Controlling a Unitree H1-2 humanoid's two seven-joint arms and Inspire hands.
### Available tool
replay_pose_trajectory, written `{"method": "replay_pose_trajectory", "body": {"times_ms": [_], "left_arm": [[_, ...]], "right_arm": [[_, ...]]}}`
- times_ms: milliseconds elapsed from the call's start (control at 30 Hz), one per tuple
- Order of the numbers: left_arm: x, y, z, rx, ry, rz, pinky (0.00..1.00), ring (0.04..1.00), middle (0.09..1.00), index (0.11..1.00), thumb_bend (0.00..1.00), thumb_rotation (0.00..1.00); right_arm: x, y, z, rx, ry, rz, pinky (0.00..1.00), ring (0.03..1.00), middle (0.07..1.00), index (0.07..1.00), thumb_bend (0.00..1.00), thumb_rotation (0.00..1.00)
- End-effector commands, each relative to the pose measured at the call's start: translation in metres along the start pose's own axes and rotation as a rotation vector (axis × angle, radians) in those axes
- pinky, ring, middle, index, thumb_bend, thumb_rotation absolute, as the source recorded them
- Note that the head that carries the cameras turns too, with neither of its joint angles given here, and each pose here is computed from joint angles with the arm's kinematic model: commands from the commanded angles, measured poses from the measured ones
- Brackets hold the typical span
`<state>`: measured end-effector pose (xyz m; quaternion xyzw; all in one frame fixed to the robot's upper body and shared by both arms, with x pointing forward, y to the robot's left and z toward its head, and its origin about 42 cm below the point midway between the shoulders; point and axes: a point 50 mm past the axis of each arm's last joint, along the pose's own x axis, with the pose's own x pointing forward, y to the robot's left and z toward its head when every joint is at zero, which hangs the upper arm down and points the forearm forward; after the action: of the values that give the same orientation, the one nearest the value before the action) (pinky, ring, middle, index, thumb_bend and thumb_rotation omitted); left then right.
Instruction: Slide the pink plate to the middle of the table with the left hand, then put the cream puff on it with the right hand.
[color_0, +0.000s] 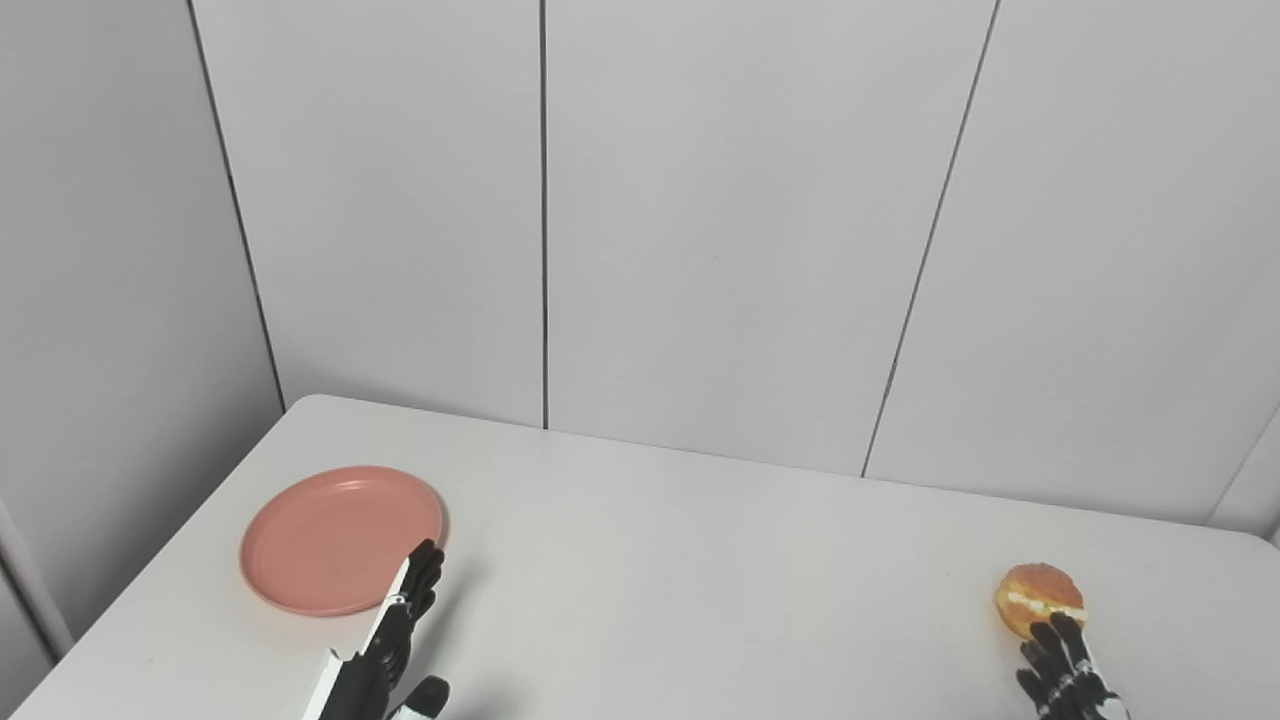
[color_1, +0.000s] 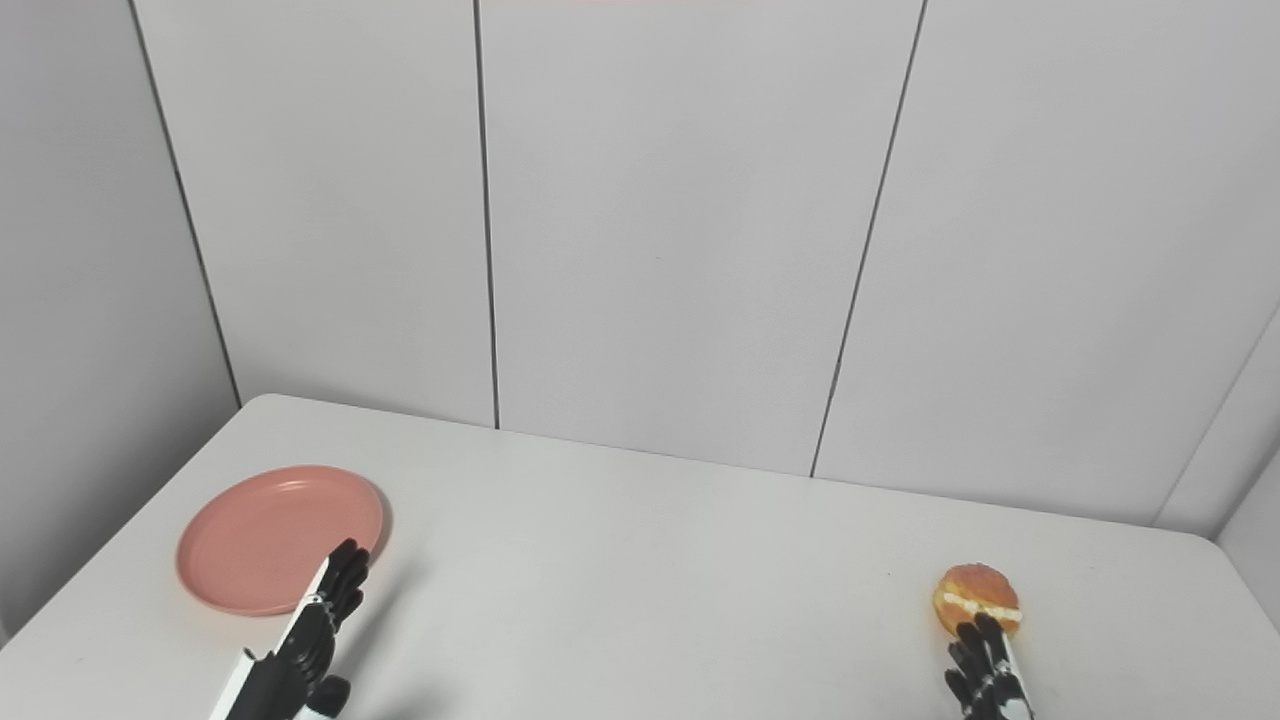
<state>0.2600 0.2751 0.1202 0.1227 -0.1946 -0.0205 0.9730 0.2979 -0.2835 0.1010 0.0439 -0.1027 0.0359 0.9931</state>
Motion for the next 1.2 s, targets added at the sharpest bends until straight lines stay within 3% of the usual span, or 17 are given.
{"method": "replay_pose_trajectory", "body": {"times_ms": [0,333,533,700,867,967,1167], "left_arm": [[-0.013,-0.07,-0.048,-0.153,0.185,-0.014,1.0,1.0,1.0,1.0,0.88,0.85],[-0.011,-0.067,-0.048,-0.167,0.179,-0.021,1.0,1.0,1.0,1.0,0.89,0.84],[-0.012,-0.066,-0.034,-0.241,0.148,0.007,0.99,0.998,1.0,1.0,0.9,0.84],[0.009,-0.064,-0.008,-0.31,0.036,0.023,0.97,0.967,0.967,0.989,0.91,0.84],[0.052,-0.055,0.037,-0.333,-0.115,0.044,0.92,0.929,0.935,0.959,0.95,0.84],[0.072,-0.046,0.057,-0.338,-0.178,0.055,0.96,0.93,0.931,0.959,0.97,0.86],[0.11,-0.005,0.07,-0.294,-0.302,0.109,0.97,0.936,0.934,0.964,0.96,0.86]], "right_arm": [[-0.039,-0.009,-0.043,0.034,0.114,-0.027,1.0,0.999,0.986,1.0,0.82,1.0],[-0.037,-0.005,-0.043,0.033,0.125,-0.02,1.0,0.987,0.972,0.991,0.82,1.0],[-0.044,-0.001,-0.037,0.041,0.12,-0.012,1.0,0.974,0.961,0.981,0.81,1.0],[-0.052,0.004,-0.032,0.033,0.116,-0.01,0.99,0.957,0.949,0.966,0.8,1.0],[-0.059,0.011,-0.029,0.013,0.182,-0.031,0.97,0.942,0.939,0.95,0.79,1.0],[-0.059,0.013,-0.028,0.009,0.195,-0.039,0.98,0.945,0.945,0.954,0.77,1.0],[-0.058,0.014,-0.03,0.005,0.241,-0.068,0.97,0.941,0.94,0.943,0.74,1.0]]}}
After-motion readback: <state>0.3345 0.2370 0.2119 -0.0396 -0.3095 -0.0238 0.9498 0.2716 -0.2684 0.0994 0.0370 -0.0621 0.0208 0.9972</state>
